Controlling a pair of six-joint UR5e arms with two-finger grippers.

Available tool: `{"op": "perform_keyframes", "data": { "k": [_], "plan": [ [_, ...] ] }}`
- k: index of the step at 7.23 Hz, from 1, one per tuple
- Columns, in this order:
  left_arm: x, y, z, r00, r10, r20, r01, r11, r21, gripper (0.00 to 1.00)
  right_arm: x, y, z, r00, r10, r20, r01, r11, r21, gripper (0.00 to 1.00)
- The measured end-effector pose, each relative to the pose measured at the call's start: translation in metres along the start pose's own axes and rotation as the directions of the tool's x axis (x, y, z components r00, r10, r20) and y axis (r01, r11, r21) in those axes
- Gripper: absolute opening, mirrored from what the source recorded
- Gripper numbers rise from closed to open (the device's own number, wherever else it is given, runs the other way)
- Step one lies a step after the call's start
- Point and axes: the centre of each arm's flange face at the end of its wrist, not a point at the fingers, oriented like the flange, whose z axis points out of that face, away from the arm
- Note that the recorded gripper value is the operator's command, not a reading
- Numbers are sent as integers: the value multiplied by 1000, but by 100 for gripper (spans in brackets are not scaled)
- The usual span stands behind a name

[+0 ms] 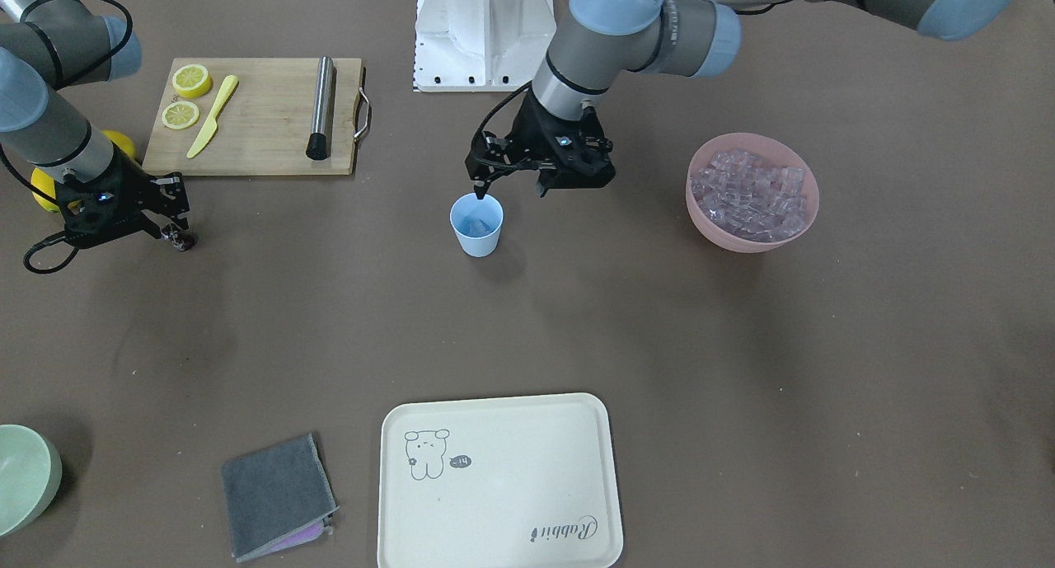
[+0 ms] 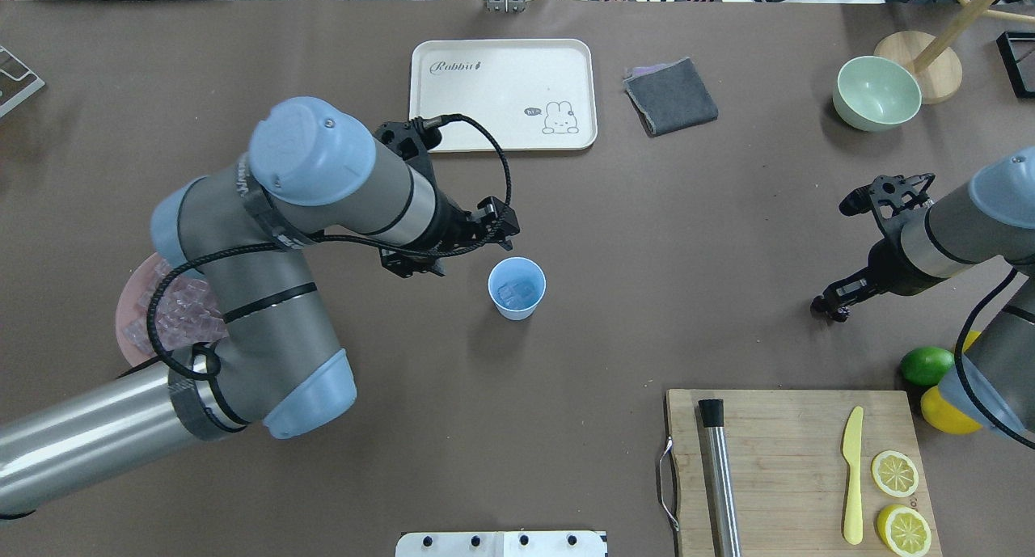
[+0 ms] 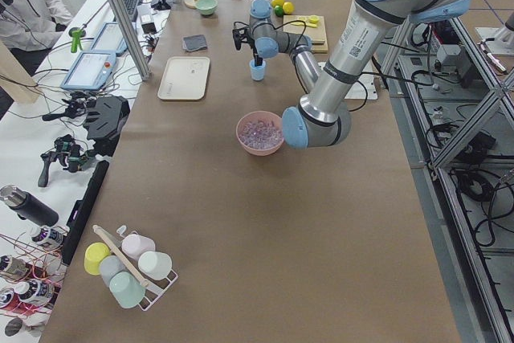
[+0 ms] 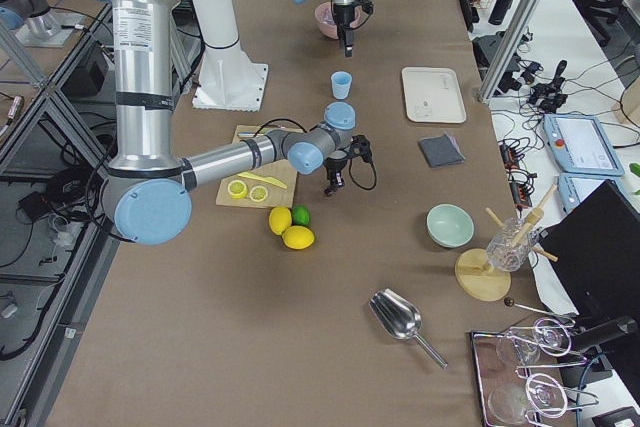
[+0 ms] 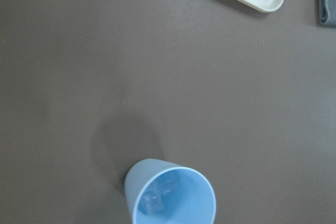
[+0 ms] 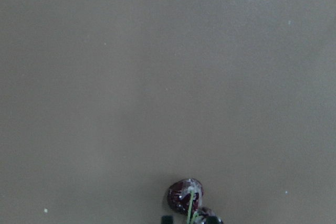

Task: Put ice and cherries in cup
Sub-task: 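Withdraw the left gripper from the cup while the right gripper grasps the cherries, then retract the left arm while the right gripper lifts cherries toward the cup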

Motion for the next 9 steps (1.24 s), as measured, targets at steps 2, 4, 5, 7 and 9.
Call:
{"op": "perform_keyframes", "data": {
  "k": [2,4,5,7,9],
  "plan": [
    [-55,-24,-42,998,56,21,-55,998,-13,96,1,1,2,1000,0,-1,0,1000,-5,0],
    [-121,-63,-93,993,111,35,-111,994,-26,96,0,1,0,1000,-4,7,4,1000,-5,0],
    [-156,-86,-122,989,140,38,-139,990,-27,96,-10,-5,-10,1000,-13,21,12,1000,11,0],
    [-264,-119,-177,967,240,89,-240,971,-14,96,-48,-31,-44,998,-10,65,5,997,74,0],
    [-380,-130,-207,920,352,175,-351,936,-37,97,-113,-63,-74,989,49,142,-68,988,138,0]
  ]
}}
